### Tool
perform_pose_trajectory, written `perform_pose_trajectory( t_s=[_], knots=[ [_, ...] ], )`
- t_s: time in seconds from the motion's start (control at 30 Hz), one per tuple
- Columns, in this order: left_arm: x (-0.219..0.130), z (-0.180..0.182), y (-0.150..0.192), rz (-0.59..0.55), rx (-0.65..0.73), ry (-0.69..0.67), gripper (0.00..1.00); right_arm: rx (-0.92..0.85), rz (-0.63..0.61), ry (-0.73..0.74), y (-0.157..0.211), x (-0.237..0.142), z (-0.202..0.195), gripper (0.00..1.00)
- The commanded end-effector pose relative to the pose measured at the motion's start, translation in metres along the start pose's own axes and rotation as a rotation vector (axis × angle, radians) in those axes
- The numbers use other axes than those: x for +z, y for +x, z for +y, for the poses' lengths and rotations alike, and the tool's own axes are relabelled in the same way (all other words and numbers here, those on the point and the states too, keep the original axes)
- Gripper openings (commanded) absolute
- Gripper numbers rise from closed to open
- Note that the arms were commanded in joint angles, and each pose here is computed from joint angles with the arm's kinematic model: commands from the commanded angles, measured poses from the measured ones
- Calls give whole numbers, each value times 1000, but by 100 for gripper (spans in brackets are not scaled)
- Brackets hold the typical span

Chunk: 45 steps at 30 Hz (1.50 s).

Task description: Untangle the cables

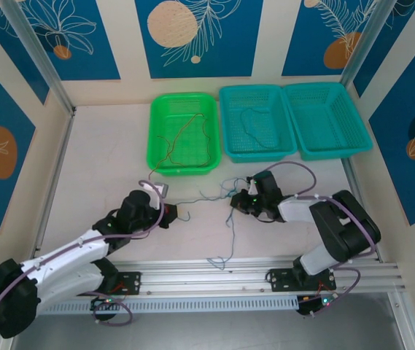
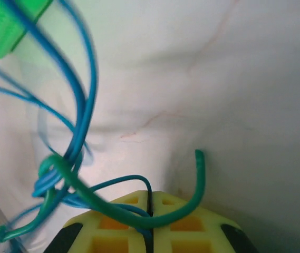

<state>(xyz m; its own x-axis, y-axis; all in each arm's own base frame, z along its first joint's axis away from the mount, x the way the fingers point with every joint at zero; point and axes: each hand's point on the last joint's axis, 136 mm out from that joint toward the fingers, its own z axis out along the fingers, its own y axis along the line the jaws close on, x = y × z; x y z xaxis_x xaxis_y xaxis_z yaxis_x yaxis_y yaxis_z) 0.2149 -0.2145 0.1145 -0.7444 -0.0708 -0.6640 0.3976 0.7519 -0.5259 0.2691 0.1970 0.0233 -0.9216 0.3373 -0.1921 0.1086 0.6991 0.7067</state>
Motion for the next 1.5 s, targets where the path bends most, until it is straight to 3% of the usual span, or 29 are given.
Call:
perform_pose_trajectory(
  t_s=[0.0,0.23,0.47,0.53,0.7,0.9,1.2,1.47],
  knots=[
    [-9,30,2,-30,7,-142,0,142,-85,134,-14,-27,-48,0],
    [-18,38,-1,-63,-9,-178,0,232,-226,161,-37,-74,-69,0],
    [-18,27,-5,-72,11,-124,0,315,-301,152,-44,-105,-81,0],
    [-17,11,-11,-87,41,-38,0,374,-356,132,-48,-118,-85,0],
    [-29,-69,-32,-127,214,347,0,583,-467,106,-53,-146,-96,0],
    [-48,-114,-57,-180,392,493,0,722,-499,29,-67,-157,-96,0],
    [-37,-163,-153,-386,514,473,0,727,-453,20,-68,-149,-97,0],
    [54,-140,-264,-501,425,94,0,699,-460,22,-65,-157,-90,0]
  ],
)
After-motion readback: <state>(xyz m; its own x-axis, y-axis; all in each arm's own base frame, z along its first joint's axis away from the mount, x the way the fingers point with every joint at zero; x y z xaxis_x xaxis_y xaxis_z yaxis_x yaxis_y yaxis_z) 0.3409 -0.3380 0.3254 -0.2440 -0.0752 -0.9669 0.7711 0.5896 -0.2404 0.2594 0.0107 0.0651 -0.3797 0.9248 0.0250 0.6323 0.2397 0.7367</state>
